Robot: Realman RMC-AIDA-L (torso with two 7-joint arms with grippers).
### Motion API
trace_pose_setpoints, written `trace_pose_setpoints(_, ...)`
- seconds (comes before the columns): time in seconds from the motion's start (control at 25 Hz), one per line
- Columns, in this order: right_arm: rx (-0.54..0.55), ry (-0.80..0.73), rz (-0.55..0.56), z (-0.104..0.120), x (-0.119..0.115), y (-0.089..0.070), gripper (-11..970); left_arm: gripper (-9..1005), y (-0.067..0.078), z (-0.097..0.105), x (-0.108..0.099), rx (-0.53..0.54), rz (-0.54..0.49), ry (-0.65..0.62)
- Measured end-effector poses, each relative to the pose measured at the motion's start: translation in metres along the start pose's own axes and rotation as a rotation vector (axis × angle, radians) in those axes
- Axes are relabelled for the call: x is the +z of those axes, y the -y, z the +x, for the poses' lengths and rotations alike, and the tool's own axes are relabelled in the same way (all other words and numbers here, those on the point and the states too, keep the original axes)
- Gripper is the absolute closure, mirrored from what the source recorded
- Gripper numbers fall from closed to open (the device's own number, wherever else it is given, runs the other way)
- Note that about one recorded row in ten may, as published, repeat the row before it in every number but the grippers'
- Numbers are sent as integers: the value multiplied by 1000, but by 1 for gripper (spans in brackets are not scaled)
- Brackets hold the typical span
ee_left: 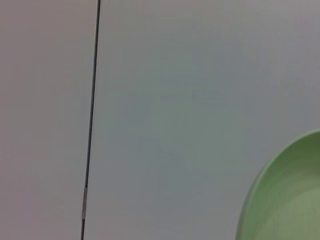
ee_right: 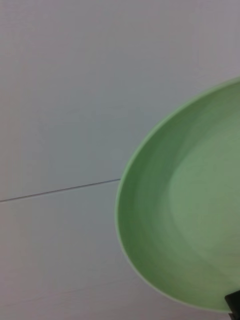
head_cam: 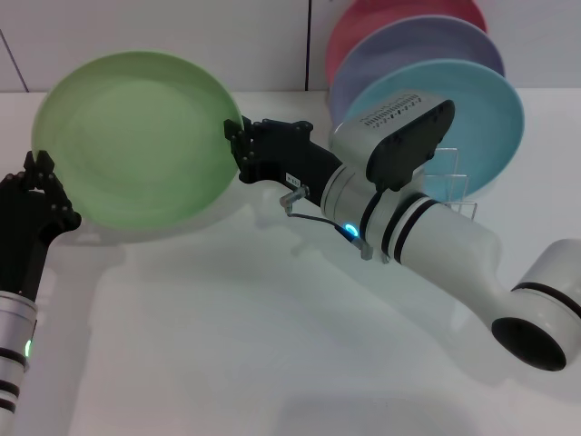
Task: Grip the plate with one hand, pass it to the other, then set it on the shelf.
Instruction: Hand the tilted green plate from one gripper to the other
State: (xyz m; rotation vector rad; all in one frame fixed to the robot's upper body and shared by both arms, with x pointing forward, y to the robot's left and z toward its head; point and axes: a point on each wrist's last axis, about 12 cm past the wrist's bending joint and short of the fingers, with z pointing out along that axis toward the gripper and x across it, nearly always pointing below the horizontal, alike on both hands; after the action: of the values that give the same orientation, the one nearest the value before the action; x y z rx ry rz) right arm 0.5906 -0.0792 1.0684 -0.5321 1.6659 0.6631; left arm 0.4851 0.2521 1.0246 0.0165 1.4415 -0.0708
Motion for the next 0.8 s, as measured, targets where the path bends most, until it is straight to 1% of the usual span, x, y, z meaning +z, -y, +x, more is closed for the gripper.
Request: trace_pose_setpoints(0.8,5,1,5,1,-1,1,872,965,0,0,1,-3,3,-5)
